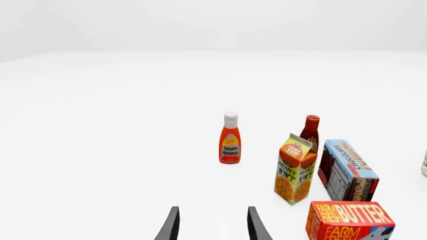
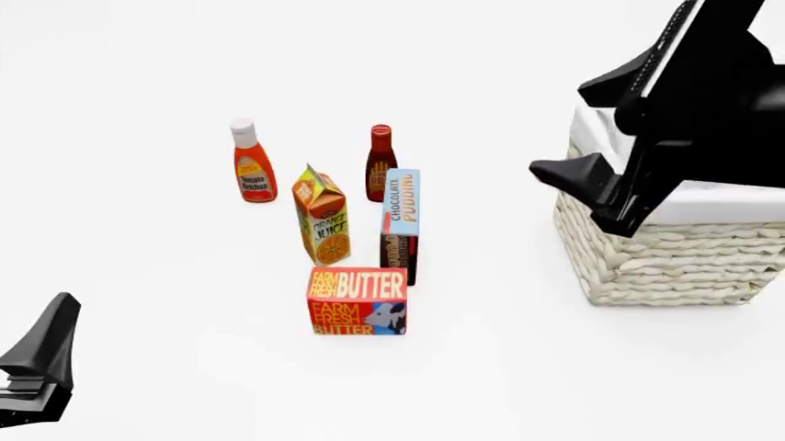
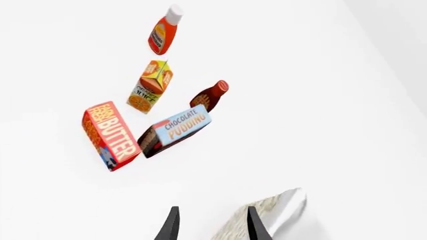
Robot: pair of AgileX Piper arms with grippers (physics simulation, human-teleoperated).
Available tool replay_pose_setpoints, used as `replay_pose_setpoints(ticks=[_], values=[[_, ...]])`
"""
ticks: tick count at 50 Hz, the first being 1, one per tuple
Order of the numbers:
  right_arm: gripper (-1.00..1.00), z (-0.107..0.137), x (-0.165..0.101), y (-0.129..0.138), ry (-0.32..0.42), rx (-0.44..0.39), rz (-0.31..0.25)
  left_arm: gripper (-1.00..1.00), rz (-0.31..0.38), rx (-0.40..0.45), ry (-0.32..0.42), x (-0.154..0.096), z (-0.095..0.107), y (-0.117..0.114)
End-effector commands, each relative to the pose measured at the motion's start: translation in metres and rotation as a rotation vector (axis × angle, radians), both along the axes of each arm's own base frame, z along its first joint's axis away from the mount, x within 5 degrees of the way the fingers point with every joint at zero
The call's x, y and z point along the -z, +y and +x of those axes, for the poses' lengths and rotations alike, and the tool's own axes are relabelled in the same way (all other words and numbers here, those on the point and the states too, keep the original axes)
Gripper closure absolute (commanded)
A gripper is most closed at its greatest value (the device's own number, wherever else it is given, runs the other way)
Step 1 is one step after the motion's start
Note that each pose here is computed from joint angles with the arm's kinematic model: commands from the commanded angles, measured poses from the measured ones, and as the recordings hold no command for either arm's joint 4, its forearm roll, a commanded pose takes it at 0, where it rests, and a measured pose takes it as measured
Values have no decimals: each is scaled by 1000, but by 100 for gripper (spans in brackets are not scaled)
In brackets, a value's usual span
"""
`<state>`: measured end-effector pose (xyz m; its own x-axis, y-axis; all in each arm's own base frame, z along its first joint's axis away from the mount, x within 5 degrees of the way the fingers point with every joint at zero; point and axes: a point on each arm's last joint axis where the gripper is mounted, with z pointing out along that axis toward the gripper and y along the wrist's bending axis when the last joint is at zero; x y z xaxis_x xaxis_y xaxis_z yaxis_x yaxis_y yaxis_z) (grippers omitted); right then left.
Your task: Pick the butter and place it in the basket.
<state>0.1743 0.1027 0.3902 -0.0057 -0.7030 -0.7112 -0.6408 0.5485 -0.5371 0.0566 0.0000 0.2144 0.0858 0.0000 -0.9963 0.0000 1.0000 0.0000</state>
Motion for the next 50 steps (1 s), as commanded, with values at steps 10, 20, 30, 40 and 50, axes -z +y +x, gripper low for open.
replay_pose_setpoints(ticks=[10,20,30,40,50], values=[[-100,25,9,23,59,-53,-84,-100,0,0,0,0,0,0],[-100,38,17,34,109,-70,-130,-100,0,0,0,0,0,0],[-100,45,21,50,132,-113,-157,-100,0,0,0,0,0,0],[-100,47,22,57,148,-128,-165,-100,0,0,0,0,0,0],[-100,57,34,82,196,-180,-205,-100,0,0,0,0,0,0]])
